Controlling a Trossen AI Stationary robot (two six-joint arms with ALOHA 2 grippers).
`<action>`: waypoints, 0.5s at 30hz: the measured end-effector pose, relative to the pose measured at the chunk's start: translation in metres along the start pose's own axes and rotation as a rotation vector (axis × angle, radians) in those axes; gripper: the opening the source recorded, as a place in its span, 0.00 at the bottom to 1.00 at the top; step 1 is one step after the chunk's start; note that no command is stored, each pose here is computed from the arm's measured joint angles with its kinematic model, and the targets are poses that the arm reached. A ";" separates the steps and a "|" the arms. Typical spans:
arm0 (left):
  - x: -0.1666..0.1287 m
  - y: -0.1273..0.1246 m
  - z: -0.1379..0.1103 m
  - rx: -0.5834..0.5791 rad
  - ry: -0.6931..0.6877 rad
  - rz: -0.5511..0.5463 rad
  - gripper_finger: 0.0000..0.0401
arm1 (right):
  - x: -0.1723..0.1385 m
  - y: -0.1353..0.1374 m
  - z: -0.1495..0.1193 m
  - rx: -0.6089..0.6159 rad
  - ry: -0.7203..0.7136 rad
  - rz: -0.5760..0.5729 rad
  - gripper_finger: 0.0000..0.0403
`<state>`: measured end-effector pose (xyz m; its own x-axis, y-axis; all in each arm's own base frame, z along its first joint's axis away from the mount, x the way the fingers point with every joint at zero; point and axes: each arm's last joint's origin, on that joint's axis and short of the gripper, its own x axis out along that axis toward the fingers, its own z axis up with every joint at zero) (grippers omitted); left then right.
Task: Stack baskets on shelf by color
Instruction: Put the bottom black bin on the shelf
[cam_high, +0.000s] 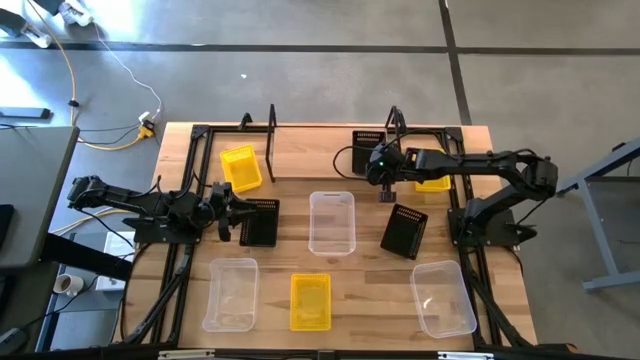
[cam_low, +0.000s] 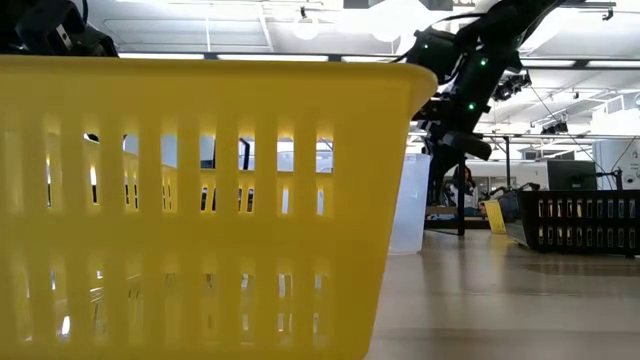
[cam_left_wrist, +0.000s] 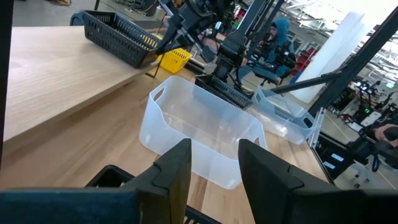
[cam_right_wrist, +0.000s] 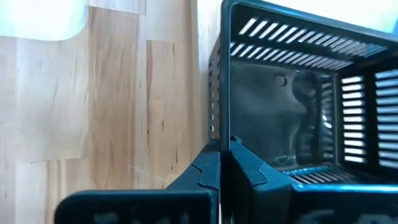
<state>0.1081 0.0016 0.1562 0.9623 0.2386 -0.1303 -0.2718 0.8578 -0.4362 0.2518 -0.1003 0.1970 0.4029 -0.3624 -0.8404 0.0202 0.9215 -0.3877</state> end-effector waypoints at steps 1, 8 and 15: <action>0.000 0.000 0.000 0.001 0.000 0.000 0.31 | 0.000 0.000 0.000 0.006 0.000 0.002 0.00; 0.000 0.000 0.000 0.001 0.000 0.000 0.31 | 0.000 -0.003 -0.001 0.037 0.009 -0.014 0.00; 0.000 0.000 0.000 0.000 0.000 0.000 0.31 | 0.000 -0.003 -0.001 0.036 0.011 -0.019 0.08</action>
<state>0.1081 0.0016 0.1562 0.9623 0.2385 -0.1305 -0.2717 0.8577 -0.4366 0.2507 -0.1029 0.1974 0.3918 -0.3817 -0.8371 0.0607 0.9186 -0.3905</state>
